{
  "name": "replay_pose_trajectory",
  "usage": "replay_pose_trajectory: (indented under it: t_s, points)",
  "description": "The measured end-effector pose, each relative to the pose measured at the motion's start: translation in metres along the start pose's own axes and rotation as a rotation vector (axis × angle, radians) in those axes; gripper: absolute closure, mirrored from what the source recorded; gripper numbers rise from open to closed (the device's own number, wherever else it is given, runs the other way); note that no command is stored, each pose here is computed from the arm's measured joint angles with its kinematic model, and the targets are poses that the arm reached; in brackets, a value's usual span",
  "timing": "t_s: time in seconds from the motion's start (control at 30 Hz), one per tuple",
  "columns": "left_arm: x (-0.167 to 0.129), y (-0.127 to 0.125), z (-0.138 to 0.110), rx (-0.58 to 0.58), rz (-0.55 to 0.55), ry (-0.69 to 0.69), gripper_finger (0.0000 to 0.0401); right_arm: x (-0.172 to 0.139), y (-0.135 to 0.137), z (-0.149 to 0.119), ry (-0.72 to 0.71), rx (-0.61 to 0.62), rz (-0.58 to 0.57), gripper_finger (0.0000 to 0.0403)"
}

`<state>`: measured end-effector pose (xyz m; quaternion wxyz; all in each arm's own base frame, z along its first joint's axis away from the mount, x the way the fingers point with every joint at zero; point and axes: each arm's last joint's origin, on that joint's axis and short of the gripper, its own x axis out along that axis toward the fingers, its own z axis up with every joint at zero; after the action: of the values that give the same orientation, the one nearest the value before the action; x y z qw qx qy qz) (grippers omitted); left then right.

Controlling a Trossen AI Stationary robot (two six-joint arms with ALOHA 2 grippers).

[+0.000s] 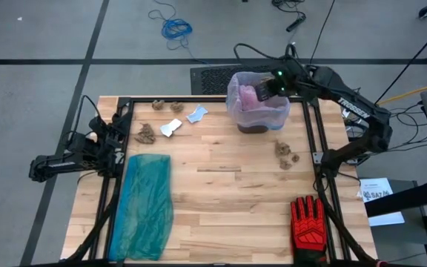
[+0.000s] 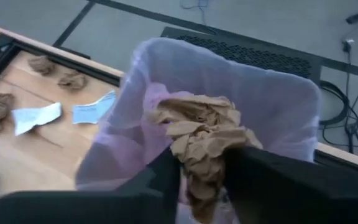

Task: Place trash/remove bag and relplace
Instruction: Put the brown napkin into the trash bin

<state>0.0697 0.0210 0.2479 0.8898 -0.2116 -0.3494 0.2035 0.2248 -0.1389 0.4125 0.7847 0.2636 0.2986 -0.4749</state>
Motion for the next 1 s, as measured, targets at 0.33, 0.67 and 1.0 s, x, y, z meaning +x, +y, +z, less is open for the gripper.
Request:
replay_pose_trajectory:
  t_s: [0.33,0.67,1.0]
  points:
    - [0.000,0.000,0.000,0.000,0.000,-0.001,0.0401,0.000,-0.002,0.000,0.012,-0.021,0.007,0.0122]
    - [0.000,-0.001,0.001,-0.005,-0.010,-0.006,0.0401,-0.033,0.025,-0.069,0.528,-0.109,0.092,0.0132]
    - [0.000,-0.001,0.001,-0.005,-0.015,-0.003,0.0401,-0.006,0.035,-0.147,0.635,-0.176,-0.129,0.0171]
